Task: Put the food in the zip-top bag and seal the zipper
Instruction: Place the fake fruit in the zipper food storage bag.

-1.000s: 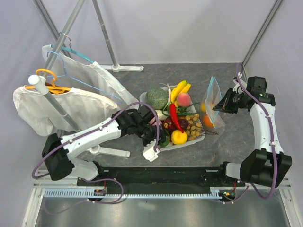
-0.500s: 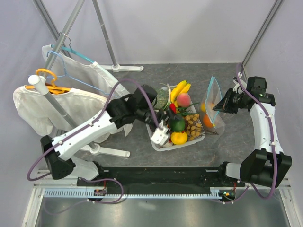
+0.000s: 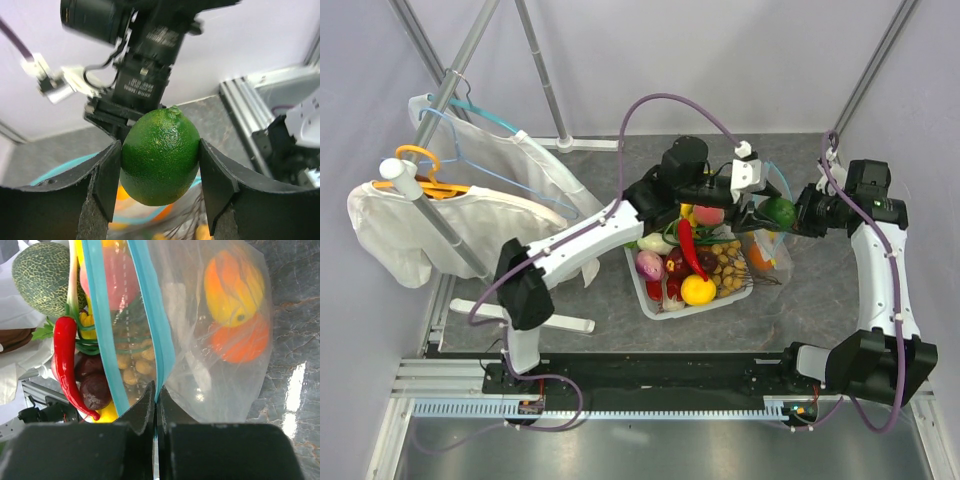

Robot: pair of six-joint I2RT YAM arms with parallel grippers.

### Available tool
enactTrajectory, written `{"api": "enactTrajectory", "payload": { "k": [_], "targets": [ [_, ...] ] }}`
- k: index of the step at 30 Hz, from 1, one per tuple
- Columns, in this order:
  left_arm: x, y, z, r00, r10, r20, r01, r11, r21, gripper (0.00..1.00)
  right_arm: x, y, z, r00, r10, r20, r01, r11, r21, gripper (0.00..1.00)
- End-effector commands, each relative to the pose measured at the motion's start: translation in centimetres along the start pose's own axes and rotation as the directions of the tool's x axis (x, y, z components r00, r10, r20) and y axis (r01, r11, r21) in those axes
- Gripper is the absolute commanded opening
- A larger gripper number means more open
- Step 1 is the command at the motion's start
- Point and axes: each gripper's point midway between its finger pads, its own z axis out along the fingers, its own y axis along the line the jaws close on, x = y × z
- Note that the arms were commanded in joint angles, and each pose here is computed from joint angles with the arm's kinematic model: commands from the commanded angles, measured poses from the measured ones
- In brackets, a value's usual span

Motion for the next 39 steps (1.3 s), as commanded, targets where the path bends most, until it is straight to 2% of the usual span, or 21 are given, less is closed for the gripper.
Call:
{"api": "enactTrajectory", "payload": {
  "k": [1, 3, 8, 19, 21, 23, 24, 25, 27, 28, 30, 31, 33, 34, 36, 39],
  "targets": [
    [-2.7, 1.7, 2.0, 0.962, -0.225, 0.156, 0.234, 0.972, -0.036, 0.35, -1.1, 2.1, -2.0, 0.996, -0.069, 0.058, 0.072, 0.996, -0.049, 0.00],
    [-0.7, 2.8, 2.8, 0.950, -0.276, 0.143, 0.290, 0.953, -0.084, 0.35, -1.1, 2.3, -2.3, 0.996, -0.069, 0.057, 0.072, 0.996, -0.046, 0.00],
    [3.3, 5.0, 3.0, 0.952, -0.288, 0.107, 0.305, 0.930, -0.205, 0.35, -1.0, 2.0, -2.3, 0.997, -0.060, 0.050, 0.062, 0.998, -0.031, 0.00],
    [8.9, 6.4, 2.7, 0.914, -0.406, 0.021, 0.393, 0.869, -0.301, 0.39, -1.0, 2.0, -2.3, 0.997, -0.057, 0.048, 0.058, 0.998, -0.027, 0.00],
    [9.5, 6.3, 2.6, 0.898, -0.441, -0.002, 0.417, 0.852, -0.316, 0.48, -1.0, 1.9, -2.3, 0.997, -0.055, 0.047, 0.056, 0.998, -0.024, 0.00],
    [8.8, 6.0, 2.0, 0.892, -0.452, -0.007, 0.428, 0.851, -0.305, 0.63, -1.1, 1.9, -2.3, 0.997, -0.055, 0.049, 0.056, 0.998, -0.020, 0.00],
    [8.6, 5.9, 1.6, 0.886, -0.463, -0.015, 0.437, 0.846, -0.304, 0.66, -1.2, 1.8, -2.3, 0.997, -0.055, 0.052, 0.056, 0.998, -0.018, 0.00],
    [8.2, 5.9, 1.2, 0.884, -0.467, -0.016, 0.441, 0.845, -0.303, 0.75, -1.2, 1.7, -2.2, 0.997, -0.058, 0.049, 0.058, 0.998, -0.012, 0.00],
    [7.3, 5.3, 0.4, 0.878, -0.477, -0.036, 0.450, 0.850, -0.272, 0.85, -1.2, 1.5, -2.2, 0.997, -0.055, 0.048, 0.055, 0.998, -0.008, 0.00],
    [7.0, 5.2, 0.2, 0.879, -0.476, -0.044, 0.448, 0.853, -0.267, 0.95, -1.2, 1.5, -2.1, 0.997, -0.055, 0.048, 0.055, 0.998, -0.009, 0.00],
    [4.9, 5.3, -0.5, 0.894, -0.447, -0.041, 0.424, 0.871, -0.248, 1.00, -1.2, 1.4, -1.9, 0.998, -0.052, 0.043, 0.052, 0.999, -0.007, 0.00],
    [4.6, 5.1, -0.9, 0.889, -0.456, -0.051, 0.431, 0.868, -0.247, 1.00, -1.3, 1.4, -1.9, 0.998, -0.051, 0.044, 0.051, 0.999, -0.009, 0.00],
    [1.4, 5.2, -2.3, 0.908, -0.418, -0.028, 0.401, 0.885, -0.238, 1.00, -1.4, 1.5, -1.9, 0.998, -0.051, 0.046, 0.052, 0.999, -0.011, 0.00],
    [1.1, 4.5, -3.0, 0.904, -0.425, -0.053, 0.404, 0.887, -0.225, 1.00, -1.4, 1.5, -1.9, 0.997, -0.053, 0.049, 0.053, 0.999, -0.011, 0.00],
    [-1.4, 3.8, -5.2, 0.938, -0.339, -0.072, 0.317, 0.923, -0.219, 1.00, -1.5, 1.6, -1.9, 0.997, -0.055, 0.051, 0.056, 0.998, -0.015, 0.00],
    [-0.5, 1.0, -8.0, 0.947, -0.274, -0.167, 0.245, 0.954, -0.173, 0.99, -1.4, 1.5, -1.8, 0.997, -0.054, 0.049, 0.055, 0.998, -0.020, 0.00]
  ]
}}
